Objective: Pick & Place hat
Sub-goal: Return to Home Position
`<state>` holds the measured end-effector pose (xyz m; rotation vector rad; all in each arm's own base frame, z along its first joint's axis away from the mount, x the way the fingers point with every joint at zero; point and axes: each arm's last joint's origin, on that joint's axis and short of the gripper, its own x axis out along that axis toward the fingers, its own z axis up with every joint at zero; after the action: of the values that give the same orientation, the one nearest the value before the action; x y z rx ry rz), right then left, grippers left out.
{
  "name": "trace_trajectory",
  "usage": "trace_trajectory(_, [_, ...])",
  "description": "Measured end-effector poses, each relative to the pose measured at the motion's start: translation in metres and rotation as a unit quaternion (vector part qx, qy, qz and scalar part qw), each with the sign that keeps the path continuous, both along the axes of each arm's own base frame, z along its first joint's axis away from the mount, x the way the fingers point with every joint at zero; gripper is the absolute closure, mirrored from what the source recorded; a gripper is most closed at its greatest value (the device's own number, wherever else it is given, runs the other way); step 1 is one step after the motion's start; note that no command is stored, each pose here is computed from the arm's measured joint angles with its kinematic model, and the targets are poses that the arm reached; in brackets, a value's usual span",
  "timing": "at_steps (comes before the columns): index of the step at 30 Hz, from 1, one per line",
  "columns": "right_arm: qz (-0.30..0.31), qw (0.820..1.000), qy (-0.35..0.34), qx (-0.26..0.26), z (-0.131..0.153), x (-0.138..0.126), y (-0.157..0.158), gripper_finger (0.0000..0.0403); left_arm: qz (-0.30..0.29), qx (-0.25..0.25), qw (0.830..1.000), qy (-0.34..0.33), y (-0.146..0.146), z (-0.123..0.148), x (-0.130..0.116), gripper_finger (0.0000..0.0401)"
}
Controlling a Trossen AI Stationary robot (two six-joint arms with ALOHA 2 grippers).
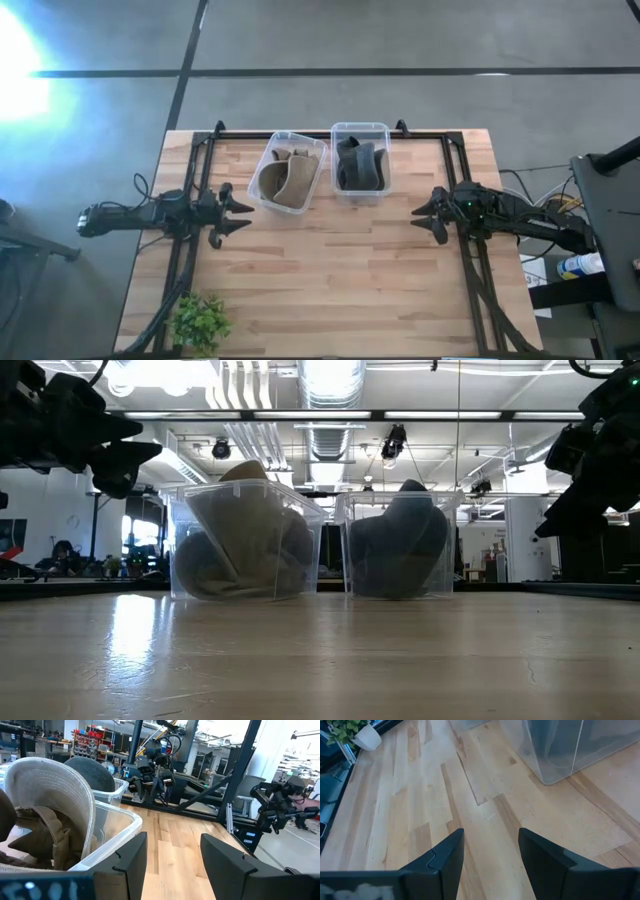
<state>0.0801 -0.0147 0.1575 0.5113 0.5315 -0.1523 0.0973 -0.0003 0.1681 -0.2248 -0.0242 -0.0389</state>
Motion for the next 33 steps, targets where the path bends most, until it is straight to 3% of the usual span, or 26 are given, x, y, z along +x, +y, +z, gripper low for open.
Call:
trace_trajectory(12, [0.000, 1.000, -0.003, -0.001, 0.001, 0.000, 0.000, 0.0220, 0.000, 0.000, 1.000, -0.001, 0.000, 0.000, 0.000, 0.0222])
trace_trajectory(17, [0.010, 0.997, -0.073, -0.029, 0.008, 0.007, 0.002, 0.0220, -0.001, 0.000, 1.000, -0.001, 0.000, 0.000, 0.000, 0.0222])
trace_trajectory(23, [0.069, 0.970, -0.216, -0.092, 0.019, 0.016, 0.010, 0.0220, -0.001, 0.000, 1.000, -0.001, 0.000, 0.000, 0.000, 0.0222])
trace_trajectory(28, [0.107, 0.950, -0.263, -0.127, 0.025, 0.019, 0.016, 0.0220, -0.001, 0.000, 1.000, -0.001, 0.000, 0.000, 0.000, 0.0222])
trace_trajectory(33, [0.138, 0.928, -0.284, -0.199, 0.022, 0.018, 0.019, 0.0220, -0.001, 0.000, 1.000, -0.001, 0.000, 0.000, 0.000, 0.0222])
